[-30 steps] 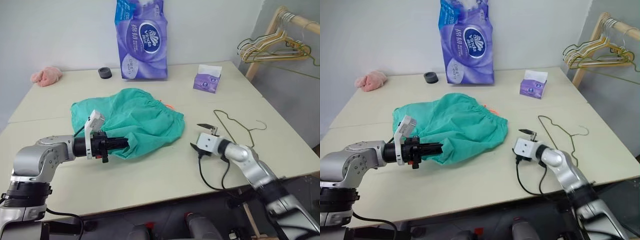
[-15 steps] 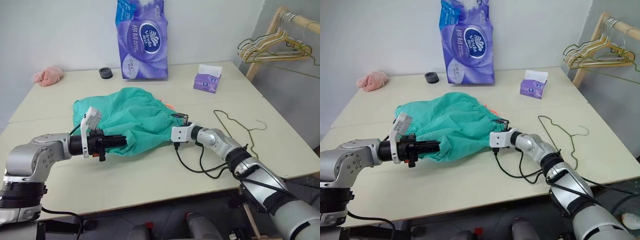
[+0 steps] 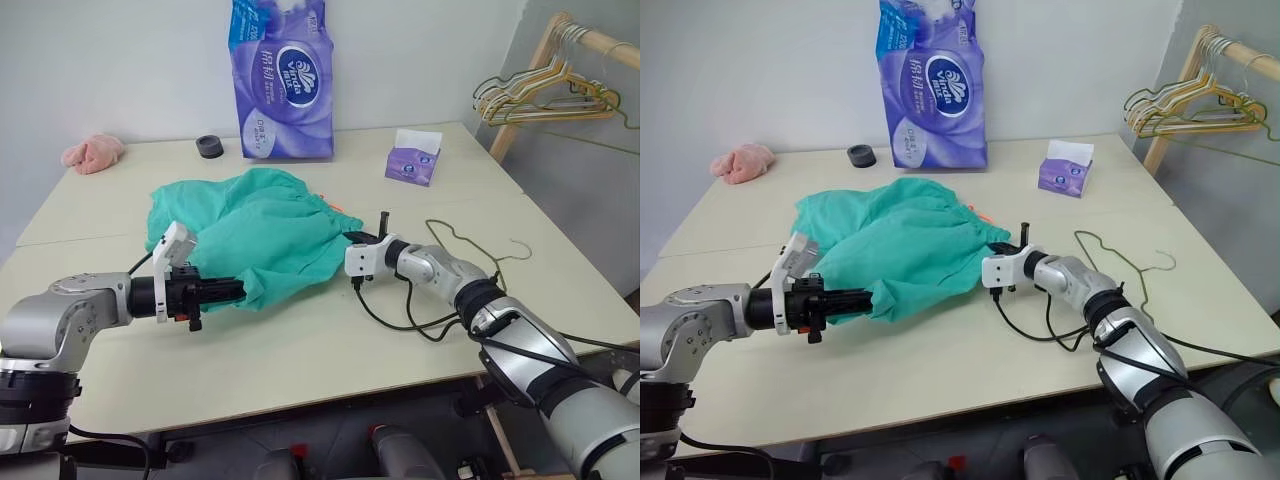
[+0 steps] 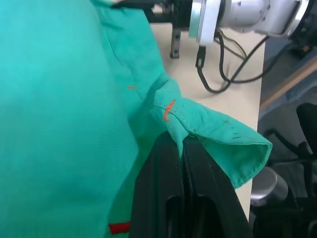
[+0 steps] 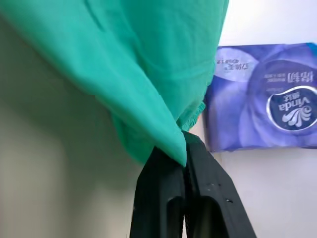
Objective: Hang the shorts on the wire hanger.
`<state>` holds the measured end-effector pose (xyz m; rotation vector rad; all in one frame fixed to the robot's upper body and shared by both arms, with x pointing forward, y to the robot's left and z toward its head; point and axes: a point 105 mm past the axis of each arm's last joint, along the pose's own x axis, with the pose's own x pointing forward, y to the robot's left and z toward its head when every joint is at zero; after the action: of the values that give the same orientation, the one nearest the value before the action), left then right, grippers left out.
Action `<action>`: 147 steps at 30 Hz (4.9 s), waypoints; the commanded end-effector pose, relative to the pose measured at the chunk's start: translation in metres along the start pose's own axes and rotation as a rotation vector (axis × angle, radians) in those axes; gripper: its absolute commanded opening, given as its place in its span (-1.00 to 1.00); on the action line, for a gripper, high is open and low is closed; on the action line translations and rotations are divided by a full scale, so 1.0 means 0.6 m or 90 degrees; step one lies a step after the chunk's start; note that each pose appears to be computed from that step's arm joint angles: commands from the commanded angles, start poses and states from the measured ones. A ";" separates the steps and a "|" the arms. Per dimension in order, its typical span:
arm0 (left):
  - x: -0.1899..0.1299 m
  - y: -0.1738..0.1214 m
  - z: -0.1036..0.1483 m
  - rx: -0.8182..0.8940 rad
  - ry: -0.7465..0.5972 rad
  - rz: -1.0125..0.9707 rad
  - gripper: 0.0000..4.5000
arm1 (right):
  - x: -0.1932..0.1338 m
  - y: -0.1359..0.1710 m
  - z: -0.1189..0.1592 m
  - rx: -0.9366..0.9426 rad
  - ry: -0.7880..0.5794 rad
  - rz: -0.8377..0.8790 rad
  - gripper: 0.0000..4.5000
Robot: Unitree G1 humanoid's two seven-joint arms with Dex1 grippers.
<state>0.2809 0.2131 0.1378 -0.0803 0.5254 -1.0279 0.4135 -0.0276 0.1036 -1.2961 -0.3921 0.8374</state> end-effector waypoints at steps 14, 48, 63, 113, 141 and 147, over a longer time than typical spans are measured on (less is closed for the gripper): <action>0.040 -0.038 -0.064 0.044 0.135 -0.135 -1.00 | -0.157 0.045 -0.031 -0.049 0.007 0.165 -1.00; -0.069 -0.106 -0.259 0.170 0.463 -0.352 -1.00 | -0.359 0.168 0.165 0.167 0.002 0.628 -1.00; -0.041 -0.100 -0.226 0.141 0.405 -0.326 -0.49 | -0.370 0.166 0.180 0.209 -0.027 0.664 -0.61; 0.182 -0.118 0.063 0.546 0.030 -0.252 0.45 | -0.432 0.062 -0.095 0.841 0.472 -0.234 0.32; 0.202 -0.104 0.075 0.531 -0.007 -0.196 0.46 | -0.441 0.138 -0.160 0.952 0.577 -0.105 -0.98; 0.203 -0.061 0.097 0.506 -0.024 -0.090 0.46 | -0.444 0.092 -0.187 0.864 0.574 -0.213 -0.98</action>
<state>0.3154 0.0769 0.1374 0.5503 0.1061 -1.3822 0.2925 -0.2829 0.0665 -0.1429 0.6484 0.1272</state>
